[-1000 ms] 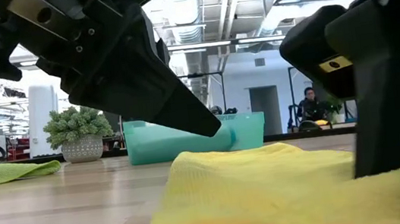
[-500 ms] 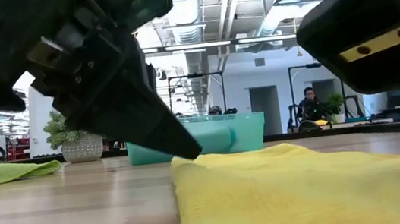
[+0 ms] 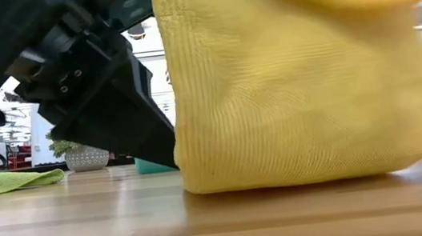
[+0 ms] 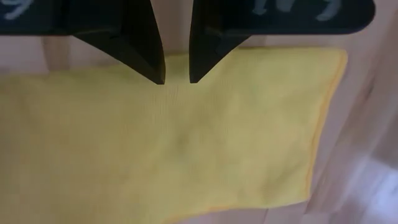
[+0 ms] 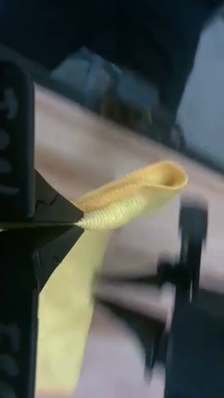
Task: Fold microfiber towels
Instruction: Fold the yellow towel
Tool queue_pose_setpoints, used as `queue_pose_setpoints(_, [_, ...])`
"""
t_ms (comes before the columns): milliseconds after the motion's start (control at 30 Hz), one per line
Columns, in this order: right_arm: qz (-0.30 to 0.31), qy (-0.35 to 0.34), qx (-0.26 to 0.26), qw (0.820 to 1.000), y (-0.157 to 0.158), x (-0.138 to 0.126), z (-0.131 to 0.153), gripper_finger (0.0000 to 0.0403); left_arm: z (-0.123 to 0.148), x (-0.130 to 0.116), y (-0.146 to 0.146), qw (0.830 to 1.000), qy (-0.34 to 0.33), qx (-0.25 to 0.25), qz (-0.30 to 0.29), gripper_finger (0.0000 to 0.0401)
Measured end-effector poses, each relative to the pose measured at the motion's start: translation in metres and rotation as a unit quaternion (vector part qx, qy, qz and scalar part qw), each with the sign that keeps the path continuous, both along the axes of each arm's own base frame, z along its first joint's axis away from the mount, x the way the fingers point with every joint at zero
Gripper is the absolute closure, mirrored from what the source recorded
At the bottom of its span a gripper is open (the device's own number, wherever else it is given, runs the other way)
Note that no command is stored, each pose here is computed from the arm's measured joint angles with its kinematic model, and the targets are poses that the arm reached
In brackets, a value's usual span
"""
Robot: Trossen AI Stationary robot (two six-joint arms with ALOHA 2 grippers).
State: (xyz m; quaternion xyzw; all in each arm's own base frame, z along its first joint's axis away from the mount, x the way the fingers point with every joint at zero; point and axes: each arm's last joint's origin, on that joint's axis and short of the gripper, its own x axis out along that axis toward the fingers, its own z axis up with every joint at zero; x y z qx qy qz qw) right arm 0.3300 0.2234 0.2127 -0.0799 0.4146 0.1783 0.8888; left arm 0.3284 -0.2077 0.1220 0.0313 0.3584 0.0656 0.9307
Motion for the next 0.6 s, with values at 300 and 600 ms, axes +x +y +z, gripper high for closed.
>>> queue_pose_setpoints(300, [-0.049, 0.067, 0.013, 0.996, -0.085, 0.029, -0.034, 0.0392, 0.015, -0.017, 0.014, 0.995, 0.045, 0.081, 0.035, 0.0335])
queue_pose_setpoints(600, [-0.091, 0.075, 0.038, 0.992, -0.129, 0.036, -0.049, 0.0384, 0.016, -0.022, 0.028, 0.982, 0.075, 0.166, 0.052, 0.0335])
